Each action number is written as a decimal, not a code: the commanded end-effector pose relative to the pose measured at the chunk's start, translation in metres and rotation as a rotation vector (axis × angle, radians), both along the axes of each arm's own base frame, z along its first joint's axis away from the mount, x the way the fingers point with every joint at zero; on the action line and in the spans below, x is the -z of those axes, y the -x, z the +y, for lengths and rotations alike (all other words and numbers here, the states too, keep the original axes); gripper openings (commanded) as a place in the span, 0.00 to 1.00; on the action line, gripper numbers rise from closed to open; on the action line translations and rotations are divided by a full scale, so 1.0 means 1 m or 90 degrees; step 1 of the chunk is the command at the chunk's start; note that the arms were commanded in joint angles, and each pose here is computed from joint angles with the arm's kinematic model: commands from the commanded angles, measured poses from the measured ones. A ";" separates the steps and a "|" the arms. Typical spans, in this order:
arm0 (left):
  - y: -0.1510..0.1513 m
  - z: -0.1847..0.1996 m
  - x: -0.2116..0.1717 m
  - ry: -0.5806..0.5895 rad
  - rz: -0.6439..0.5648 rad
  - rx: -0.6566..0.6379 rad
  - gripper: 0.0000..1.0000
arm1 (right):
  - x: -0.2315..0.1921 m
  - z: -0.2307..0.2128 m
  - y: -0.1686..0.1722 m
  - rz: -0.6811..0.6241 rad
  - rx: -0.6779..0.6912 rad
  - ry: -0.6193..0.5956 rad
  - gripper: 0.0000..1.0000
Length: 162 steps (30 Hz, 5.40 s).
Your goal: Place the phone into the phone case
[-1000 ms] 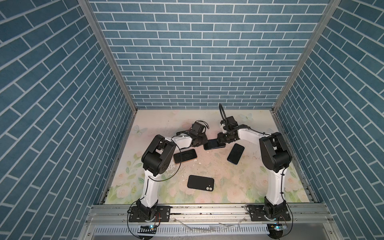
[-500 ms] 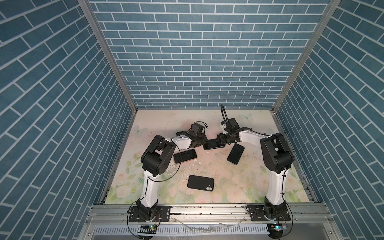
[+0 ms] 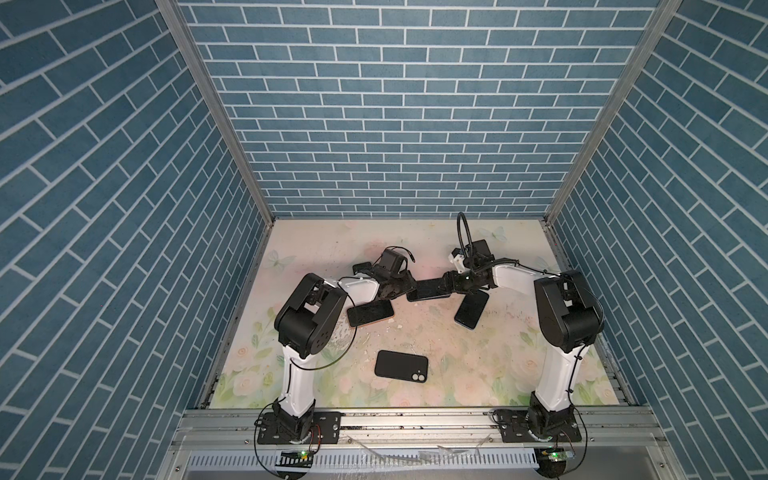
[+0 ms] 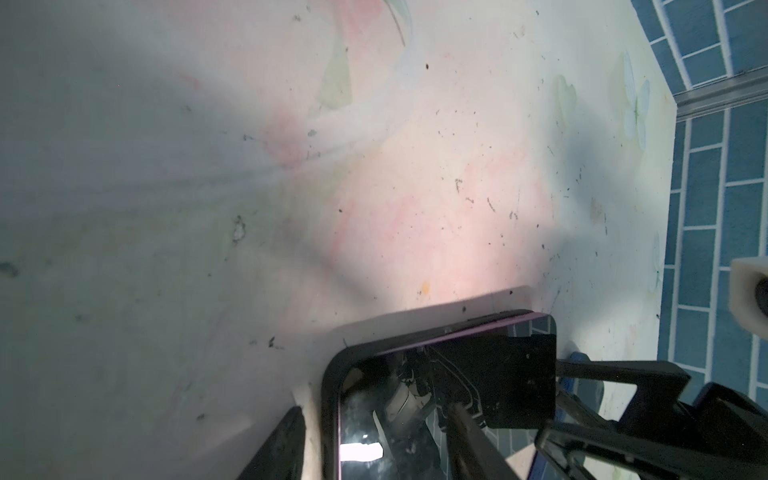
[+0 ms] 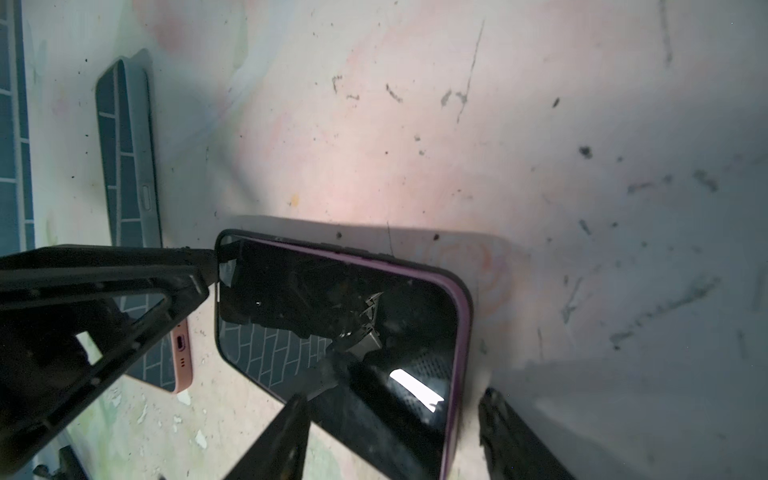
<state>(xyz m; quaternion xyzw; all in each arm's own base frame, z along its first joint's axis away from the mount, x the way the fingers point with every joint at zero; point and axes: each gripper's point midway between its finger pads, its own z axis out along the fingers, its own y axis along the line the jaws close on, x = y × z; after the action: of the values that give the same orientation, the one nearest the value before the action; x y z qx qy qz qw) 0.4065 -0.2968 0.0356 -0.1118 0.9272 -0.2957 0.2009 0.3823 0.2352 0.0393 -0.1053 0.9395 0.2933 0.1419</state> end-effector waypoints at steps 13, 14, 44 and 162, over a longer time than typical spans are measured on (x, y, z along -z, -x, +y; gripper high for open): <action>0.037 0.000 0.049 0.015 0.112 0.047 0.56 | 0.006 0.020 0.025 0.101 -0.038 -0.162 0.66; 0.038 -0.001 0.050 0.020 0.112 0.049 0.56 | 0.001 0.022 0.024 0.097 -0.039 -0.181 0.66; 0.031 0.018 0.047 0.025 0.108 0.043 0.56 | -0.081 0.016 0.010 -0.038 -0.024 -0.378 0.38; 0.039 -0.011 -0.244 0.453 -0.378 0.217 0.02 | -0.252 -0.031 0.020 -0.381 0.054 -0.371 0.45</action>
<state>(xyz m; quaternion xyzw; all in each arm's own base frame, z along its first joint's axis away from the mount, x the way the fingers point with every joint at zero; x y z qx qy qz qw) 0.3547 -0.3194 0.2621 0.0873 0.6894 -0.6565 0.2933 0.3578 0.2155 0.2924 -0.1323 0.7332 0.5242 0.4124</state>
